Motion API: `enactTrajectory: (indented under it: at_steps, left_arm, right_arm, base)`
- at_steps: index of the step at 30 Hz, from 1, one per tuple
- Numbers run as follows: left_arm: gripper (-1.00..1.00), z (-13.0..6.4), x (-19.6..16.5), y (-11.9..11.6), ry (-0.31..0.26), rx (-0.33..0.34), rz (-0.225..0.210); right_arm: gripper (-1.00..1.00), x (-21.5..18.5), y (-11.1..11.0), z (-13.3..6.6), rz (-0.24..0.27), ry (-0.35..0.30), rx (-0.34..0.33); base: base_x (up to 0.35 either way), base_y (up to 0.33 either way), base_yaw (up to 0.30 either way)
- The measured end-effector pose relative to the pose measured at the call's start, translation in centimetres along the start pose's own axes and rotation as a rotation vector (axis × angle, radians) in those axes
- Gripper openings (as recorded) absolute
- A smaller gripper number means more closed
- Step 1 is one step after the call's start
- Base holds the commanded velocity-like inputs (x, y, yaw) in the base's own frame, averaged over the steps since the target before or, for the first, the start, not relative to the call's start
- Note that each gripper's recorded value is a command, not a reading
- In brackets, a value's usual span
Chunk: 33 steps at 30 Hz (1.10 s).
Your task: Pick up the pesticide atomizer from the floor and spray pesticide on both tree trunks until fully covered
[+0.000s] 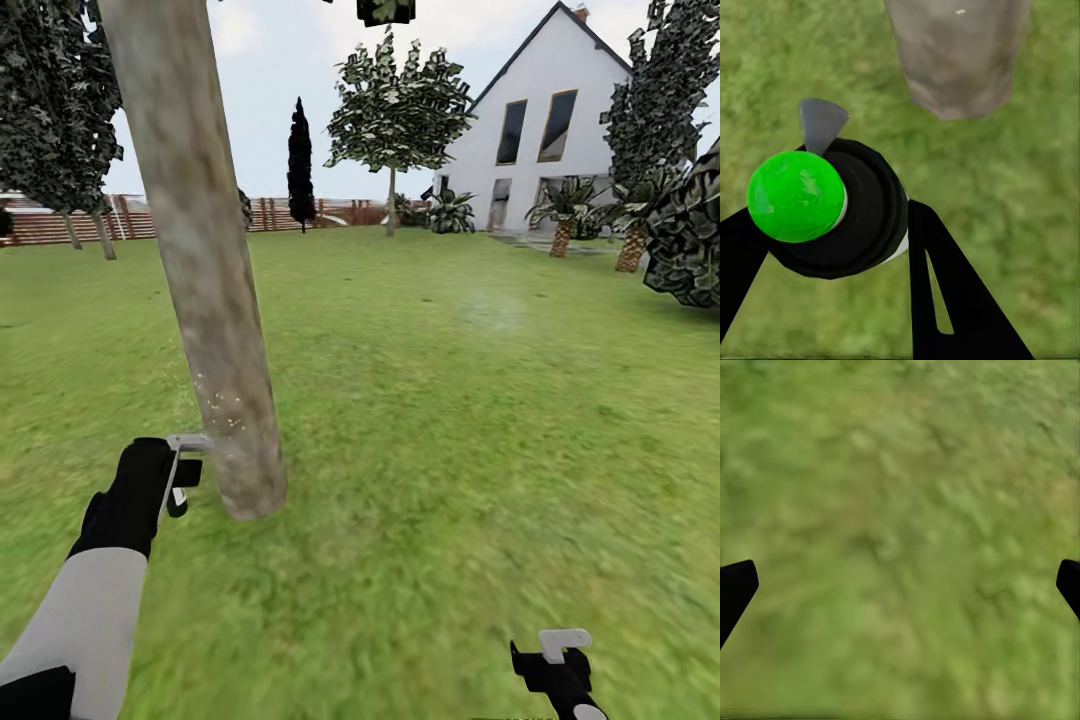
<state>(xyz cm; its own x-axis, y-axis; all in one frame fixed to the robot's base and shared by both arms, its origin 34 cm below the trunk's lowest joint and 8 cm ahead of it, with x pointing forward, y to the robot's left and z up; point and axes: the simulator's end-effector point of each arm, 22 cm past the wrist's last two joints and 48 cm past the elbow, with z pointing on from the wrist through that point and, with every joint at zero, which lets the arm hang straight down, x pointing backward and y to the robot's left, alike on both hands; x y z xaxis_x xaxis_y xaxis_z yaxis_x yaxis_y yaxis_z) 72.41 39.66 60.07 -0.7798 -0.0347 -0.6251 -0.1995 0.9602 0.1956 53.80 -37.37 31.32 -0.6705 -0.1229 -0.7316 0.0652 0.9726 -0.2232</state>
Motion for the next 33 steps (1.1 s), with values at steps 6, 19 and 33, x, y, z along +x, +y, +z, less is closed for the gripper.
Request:
enactTrajectory:
  at_steps: [6, 19, 33]
  left_arm:
    - [-1.0, -2.7, -6.6, 0.3, -0.088, 0.006, -0.028]
    - [-1.0, 1.1, 2.6, -0.6, 0.049, 0.005, 0.018]
    - [-1.0, 1.6, 4.4, -0.5, 0.075, 0.005, 0.024]
  right_arm:
    - [1.0, 0.0, 0.0, 0.0, 0.0, -0.001, 0.0]
    - [1.0, 0.0, 0.0, 0.0, 0.0, 0.001, -0.001]
    - [1.0, 0.0, 0.1, 0.0, 0.001, -0.001, -0.003]
  base:
    - [-0.03, -0.261, 0.071]
    - [-0.121, -0.238, 0.0]
    - [0.228, -0.143, 0.143]
